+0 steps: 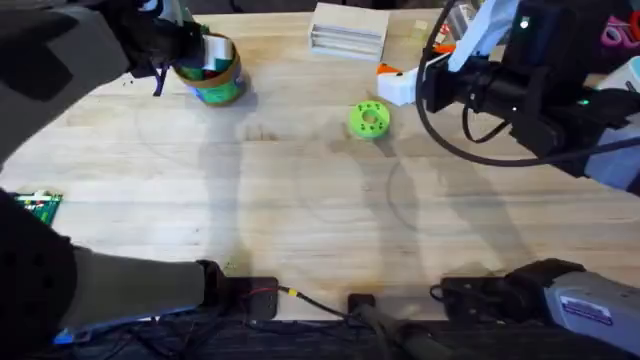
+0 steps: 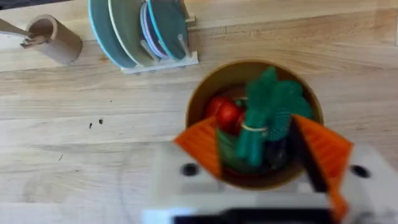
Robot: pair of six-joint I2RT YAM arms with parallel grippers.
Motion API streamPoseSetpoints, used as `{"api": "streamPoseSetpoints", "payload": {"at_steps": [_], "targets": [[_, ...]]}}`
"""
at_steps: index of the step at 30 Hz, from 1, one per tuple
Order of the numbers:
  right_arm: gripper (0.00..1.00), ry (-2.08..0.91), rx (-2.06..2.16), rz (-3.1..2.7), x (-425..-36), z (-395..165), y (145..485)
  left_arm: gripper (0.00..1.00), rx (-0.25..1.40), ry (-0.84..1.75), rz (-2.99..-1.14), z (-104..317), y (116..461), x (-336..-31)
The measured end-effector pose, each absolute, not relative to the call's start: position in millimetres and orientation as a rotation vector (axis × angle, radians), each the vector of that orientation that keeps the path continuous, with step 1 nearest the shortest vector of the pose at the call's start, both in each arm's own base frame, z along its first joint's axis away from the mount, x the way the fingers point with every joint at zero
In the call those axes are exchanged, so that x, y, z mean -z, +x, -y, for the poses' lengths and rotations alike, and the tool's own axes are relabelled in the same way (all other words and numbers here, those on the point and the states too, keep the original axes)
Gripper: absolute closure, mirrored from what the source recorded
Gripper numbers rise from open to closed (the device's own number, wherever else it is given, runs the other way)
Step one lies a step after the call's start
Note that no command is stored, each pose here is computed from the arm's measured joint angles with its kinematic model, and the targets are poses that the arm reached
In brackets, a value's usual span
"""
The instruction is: Pick up the gripper from the table and insert it into the empty holder that is missing its gripper. Then pick up a screw, insert it into the mounting hole, and use the screwdriver to tighten it. Finally, clean up the table by picking up the vegetable and placing it into the bucket.
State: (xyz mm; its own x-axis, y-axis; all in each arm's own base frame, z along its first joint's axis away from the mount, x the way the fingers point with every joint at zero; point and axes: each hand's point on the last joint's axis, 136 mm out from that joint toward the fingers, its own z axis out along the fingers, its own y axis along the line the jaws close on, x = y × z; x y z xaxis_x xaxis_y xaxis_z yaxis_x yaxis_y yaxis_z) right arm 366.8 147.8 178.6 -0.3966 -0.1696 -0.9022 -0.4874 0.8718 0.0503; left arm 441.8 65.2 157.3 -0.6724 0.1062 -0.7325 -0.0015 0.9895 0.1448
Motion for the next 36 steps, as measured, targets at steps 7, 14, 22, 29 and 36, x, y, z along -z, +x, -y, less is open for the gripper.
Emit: {"api": "streamPoseSetpoints", "payload": {"at_steps": [7, 14, 22, 29, 36], "targets": [[0.009, -0.436, -0.403, -1.99, -179, -148, 367, 0.008, -0.173, 0.068, -2.24, -64, 436, -186], [0.009, -0.325, -0.476, -2.061, -174, -146, 358, 0.117, -0.145, 0.097, -2.051, -49, 401, -273], [0.009, -0.294, -0.496, -2.191, -189, -138, 327, 0.986, 0.032, 0.223, -1.941, -3, 319, -332], [0.007, -0.293, -0.499, -2.151, -220, -136, 320, 0.124, 0.092, 0.265, -1.923, 15, 272, -343], [0.007, -0.29, -0.503, -2.126, -228, -135, 317, 0.008, 0.108, 0.274, -1.919, 21, 248, -344]]}}
